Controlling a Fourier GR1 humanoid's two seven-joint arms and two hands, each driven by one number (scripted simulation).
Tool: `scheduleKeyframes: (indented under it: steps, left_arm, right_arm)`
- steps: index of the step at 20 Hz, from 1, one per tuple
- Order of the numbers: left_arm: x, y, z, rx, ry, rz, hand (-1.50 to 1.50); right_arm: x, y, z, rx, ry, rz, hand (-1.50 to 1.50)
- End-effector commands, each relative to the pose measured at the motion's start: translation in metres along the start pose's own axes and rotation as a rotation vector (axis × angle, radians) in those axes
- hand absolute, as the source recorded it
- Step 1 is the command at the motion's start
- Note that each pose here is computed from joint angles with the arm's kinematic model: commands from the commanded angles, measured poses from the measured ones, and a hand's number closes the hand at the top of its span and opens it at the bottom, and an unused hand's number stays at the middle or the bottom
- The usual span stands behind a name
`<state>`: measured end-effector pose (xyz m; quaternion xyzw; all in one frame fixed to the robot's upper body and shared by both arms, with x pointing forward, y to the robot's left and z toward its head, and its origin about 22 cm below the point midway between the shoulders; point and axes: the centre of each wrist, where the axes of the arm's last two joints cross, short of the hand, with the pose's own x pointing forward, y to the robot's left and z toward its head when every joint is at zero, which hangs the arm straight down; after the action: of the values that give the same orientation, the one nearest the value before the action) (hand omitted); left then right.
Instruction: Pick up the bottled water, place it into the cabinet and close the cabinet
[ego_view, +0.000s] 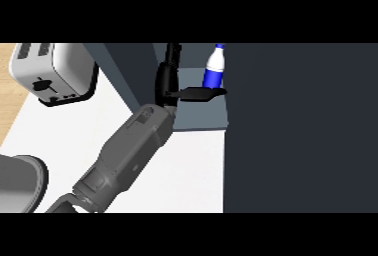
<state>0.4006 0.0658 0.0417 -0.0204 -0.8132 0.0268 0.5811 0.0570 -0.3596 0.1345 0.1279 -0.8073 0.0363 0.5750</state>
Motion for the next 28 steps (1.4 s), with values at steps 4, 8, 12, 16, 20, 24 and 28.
scheduleKeyframes:
  steps: [4,8,12,16,20,24,28]
  left_arm:
    - [-0.012,-0.003,0.058,-0.048,0.031,0.092,-1.5]
    - [0.001,-0.017,0.09,-0.048,0.026,0.141,-1.5]
    - [0.0,-0.006,0.133,-0.041,0.037,0.177,-1.5]
    - [0.004,-0.007,0.179,-0.094,0.07,0.255,-1.5]
    - [0.017,0.014,0.203,-0.167,0.087,0.236,1.5]
    - [0.033,0.036,0.215,-0.174,0.065,0.222,1.5]
    - [0.034,0.085,0.221,-0.181,0.065,0.165,1.5]
  right_arm:
    - [0.028,0.025,-0.003,0.022,0.01,0.069,-1.5]
    - [0.026,0.03,0.003,0.008,0.0,0.049,-1.5]
    - [0.028,0.032,-0.01,0.0,-0.013,0.083,-1.5]
    - [0.025,0.025,-0.013,0.027,0.009,0.106,-1.5]
    - [0.026,0.024,-0.007,0.108,0.029,0.086,1.5]
    - [0.024,0.033,-0.011,0.185,0.071,0.063,1.5]
    - [0.025,0.035,-0.012,0.218,0.083,0.073,1.5]
